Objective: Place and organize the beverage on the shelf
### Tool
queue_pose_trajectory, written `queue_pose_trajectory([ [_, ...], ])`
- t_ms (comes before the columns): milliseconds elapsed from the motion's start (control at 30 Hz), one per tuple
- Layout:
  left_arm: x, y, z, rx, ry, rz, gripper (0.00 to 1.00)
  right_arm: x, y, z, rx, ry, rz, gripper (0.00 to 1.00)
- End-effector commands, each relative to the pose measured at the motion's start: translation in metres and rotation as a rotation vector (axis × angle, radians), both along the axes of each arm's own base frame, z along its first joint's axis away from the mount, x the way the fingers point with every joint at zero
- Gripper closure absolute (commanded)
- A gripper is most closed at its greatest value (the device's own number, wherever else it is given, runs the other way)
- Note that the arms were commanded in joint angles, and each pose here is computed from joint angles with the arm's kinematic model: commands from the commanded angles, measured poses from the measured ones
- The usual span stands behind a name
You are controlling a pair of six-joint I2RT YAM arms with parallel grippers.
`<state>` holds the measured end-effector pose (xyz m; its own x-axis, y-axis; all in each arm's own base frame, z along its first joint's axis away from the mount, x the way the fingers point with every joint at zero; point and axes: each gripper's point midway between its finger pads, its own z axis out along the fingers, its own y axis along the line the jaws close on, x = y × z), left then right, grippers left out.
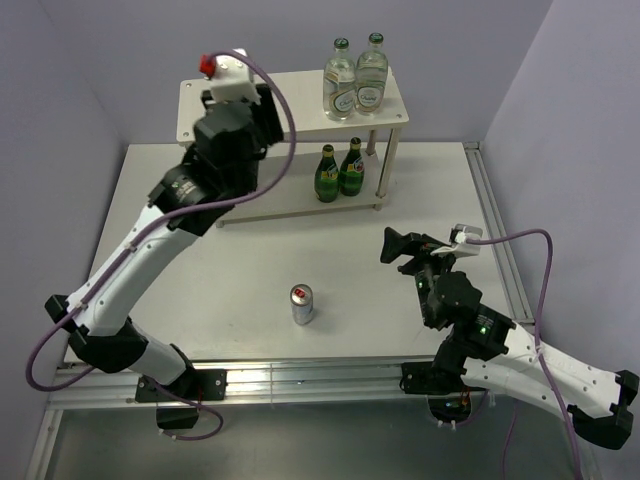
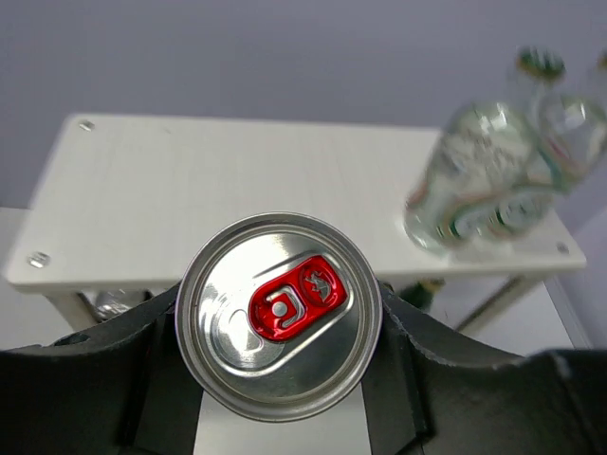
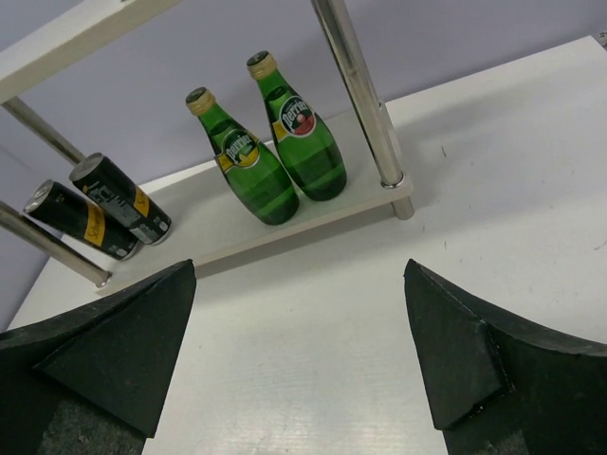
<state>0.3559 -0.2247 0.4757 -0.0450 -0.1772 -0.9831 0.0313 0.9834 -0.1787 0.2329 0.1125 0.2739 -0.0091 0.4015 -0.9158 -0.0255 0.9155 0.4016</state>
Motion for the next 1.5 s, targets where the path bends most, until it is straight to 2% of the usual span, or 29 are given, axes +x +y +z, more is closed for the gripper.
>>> queue_pose_trajectory([
  [0,0.003,0.052,0.051,0.008,-0.096,0.094,1.00,-0.001,-0.003,0.007,0.047,-0.019,-0.007,0.03],
  [200,0.035,0.093,0.080,-0.007,-0.175,0.165,1.00,-0.002,-0.005,0.007,0.051,-0.021,-0.011,0.03],
  [367,0.065,0.103,0.086,0.008,-0.195,0.173,1.00,-0.002,-0.006,0.007,0.054,-0.020,-0.016,0.03],
  [767,0.119,0.132,0.046,0.057,-0.103,0.220,0.98,0.000,-0.004,0.003,0.035,-0.010,-0.022,0.04],
  [1100,0.131,0.127,0.023,0.055,-0.024,0.179,0.79,0.002,-0.001,0.002,0.024,-0.004,-0.015,0.04],
  [1267,0.135,0.124,0.009,0.068,0.016,0.164,0.75,0.002,-0.001,0.002,0.027,-0.003,-0.015,0.04],
  [1367,0.136,0.125,0.005,0.071,0.024,0.165,0.70,0.002,0.000,0.002,0.025,-0.002,-0.013,0.04],
  [1467,0.137,0.125,0.003,0.078,0.026,0.166,0.51,0.002,0.000,0.001,0.022,0.001,-0.015,0.04],
])
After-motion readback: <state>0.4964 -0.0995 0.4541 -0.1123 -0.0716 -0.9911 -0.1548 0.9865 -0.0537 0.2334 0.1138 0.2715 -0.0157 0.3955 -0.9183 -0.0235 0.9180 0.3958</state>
